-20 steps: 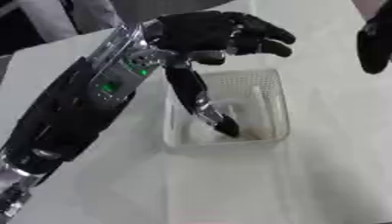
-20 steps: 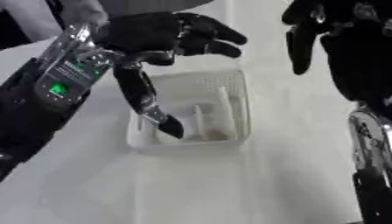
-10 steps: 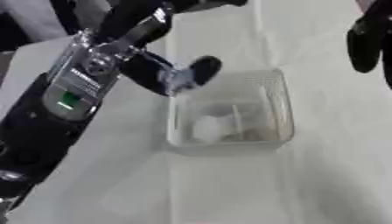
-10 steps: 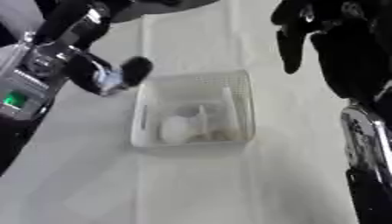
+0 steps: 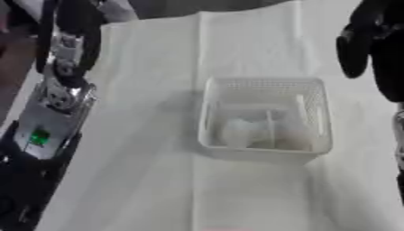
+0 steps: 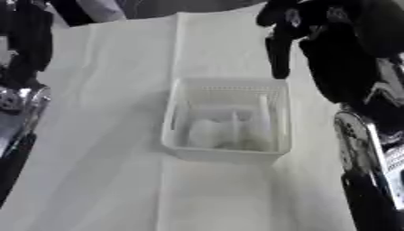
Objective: Pick up objects on the table and place them in the box.
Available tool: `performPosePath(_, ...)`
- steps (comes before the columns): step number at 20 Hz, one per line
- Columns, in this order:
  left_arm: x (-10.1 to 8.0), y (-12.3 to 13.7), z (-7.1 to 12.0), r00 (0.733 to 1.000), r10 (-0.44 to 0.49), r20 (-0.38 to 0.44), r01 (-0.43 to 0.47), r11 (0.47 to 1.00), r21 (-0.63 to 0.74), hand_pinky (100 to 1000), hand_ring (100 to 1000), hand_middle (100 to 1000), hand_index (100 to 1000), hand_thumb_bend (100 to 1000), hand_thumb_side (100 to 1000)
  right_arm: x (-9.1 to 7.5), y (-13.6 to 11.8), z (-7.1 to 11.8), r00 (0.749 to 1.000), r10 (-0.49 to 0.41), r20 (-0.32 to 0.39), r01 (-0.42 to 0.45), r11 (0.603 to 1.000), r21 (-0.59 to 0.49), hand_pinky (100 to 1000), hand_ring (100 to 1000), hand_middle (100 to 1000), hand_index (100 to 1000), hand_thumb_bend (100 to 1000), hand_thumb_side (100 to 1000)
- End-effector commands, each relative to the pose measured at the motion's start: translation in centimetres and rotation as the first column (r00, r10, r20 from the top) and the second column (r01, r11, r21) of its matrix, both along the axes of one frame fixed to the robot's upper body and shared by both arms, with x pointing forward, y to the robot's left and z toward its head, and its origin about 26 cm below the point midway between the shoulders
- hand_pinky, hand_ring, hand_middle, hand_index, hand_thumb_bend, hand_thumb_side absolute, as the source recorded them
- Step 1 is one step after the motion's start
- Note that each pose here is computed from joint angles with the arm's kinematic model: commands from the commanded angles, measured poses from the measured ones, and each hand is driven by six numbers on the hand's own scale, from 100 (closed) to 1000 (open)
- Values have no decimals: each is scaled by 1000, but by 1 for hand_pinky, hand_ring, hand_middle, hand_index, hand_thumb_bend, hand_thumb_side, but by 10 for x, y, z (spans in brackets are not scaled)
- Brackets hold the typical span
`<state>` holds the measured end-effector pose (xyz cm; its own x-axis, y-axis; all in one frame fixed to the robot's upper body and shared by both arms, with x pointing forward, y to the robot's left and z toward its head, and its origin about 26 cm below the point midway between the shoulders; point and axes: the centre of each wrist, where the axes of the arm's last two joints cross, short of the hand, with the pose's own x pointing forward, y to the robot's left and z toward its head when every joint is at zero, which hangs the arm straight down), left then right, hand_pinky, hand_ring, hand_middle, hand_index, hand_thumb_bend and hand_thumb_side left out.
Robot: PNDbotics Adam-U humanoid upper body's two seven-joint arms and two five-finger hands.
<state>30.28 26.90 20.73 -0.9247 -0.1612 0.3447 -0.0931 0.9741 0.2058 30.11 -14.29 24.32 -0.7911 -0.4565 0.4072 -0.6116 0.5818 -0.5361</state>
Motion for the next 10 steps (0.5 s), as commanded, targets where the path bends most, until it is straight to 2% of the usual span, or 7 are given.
performPosePath(1,-3,-3,0,1000,-3,16,5,991,-133,652,855,866,906,277,1000,-3,3,3,1000,9,-4,-9,1000,17,205,361,684,878,100,920)
performPosePath(3,-3,-8,-7,1000,-6,1,6,983,-185,653,864,873,910,305,1000,-4,4,3,1000,10,-8,-10,1000,12,210,373,714,893,100,885)
performPosePath(4,-3,-10,-9,1000,-9,-7,7,979,-203,653,864,871,911,309,1000,-4,5,2,1000,15,-8,-15,1000,8,212,377,722,895,100,921)
performPosePath(6,-4,-14,-13,1000,-16,-20,11,975,-223,657,872,876,916,330,1000,-5,7,2,1000,29,-6,-29,1000,1,219,389,741,906,100,924)
performPosePath(9,-4,-15,-15,999,-19,-32,12,981,-194,704,900,901,934,358,1000,-6,11,1,998,58,3,-58,998,-8,279,463,811,938,100,957)
performPosePath(10,-4,-15,-15,999,-19,-35,13,983,-184,698,897,898,932,357,1000,-7,12,0,997,72,9,-72,997,-11,269,454,803,936,100,952)
